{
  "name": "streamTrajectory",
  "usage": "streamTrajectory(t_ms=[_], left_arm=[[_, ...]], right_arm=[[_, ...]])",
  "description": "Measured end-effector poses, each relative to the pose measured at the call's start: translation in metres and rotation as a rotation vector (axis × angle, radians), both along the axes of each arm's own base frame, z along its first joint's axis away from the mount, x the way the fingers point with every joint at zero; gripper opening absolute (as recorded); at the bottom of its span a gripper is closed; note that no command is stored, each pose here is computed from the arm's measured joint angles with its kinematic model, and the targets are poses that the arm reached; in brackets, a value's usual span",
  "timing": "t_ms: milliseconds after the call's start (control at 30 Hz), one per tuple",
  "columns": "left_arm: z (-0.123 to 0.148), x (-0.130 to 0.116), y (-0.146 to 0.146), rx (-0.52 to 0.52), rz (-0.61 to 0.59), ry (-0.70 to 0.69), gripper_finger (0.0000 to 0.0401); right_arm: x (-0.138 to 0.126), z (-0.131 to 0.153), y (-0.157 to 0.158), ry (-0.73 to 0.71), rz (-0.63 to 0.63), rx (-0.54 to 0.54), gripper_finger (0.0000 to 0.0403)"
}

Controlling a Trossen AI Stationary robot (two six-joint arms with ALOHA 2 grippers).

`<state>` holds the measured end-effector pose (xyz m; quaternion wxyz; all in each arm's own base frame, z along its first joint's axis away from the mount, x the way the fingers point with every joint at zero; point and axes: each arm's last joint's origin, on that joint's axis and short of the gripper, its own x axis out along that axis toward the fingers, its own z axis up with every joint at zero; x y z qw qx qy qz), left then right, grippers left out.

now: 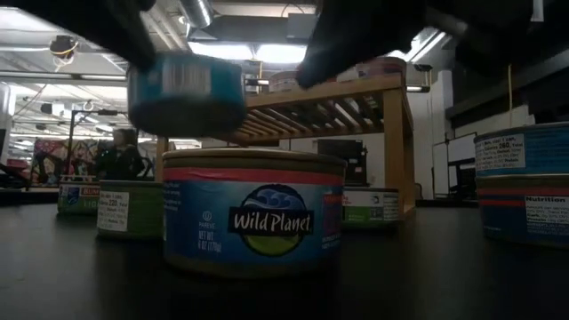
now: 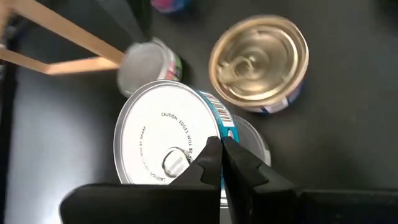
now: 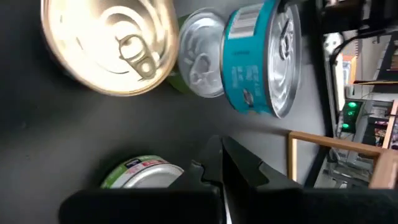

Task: Stack canned seafood by type on shelf
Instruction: Put the yellow and blue tuna can on the shelf

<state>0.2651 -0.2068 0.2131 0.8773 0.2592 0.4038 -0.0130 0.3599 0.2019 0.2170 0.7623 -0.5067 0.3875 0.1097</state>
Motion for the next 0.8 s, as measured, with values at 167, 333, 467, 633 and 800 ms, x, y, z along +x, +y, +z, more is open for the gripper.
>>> streamTrajectory(t_ms=[167, 333, 467, 633, 800], left_arm=[[0.022, -0.005, 0.009, -0.019, 0.02, -0.057, 0.0], [0.041, -0.011, 0.028, -0.003, 0.06, -0.074, 0.0], [0.059, -0.016, 0.045, 0.032, 0.079, -0.104, 0.0], [0.083, -0.021, 0.072, 0.071, 0.098, -0.153, 0.0], [0.104, -0.024, 0.103, 0.119, 0.122, -0.19, 0.0]], right_arm=[[-0.007, 0.019, -0.004, -0.029, -0.001, 0.018, 0.0007], [-0.014, 0.04, -0.01, -0.081, -0.024, 0.015, 0.0007], [-0.021, 0.055, -0.014, -0.105, -0.031, 0.025, 0.0007], [-0.03, 0.074, -0.019, -0.147, -0.038, 0.057, 0.0007], [-0.036, 0.084, -0.023, -0.162, -0.038, 0.067, 0.0007]])
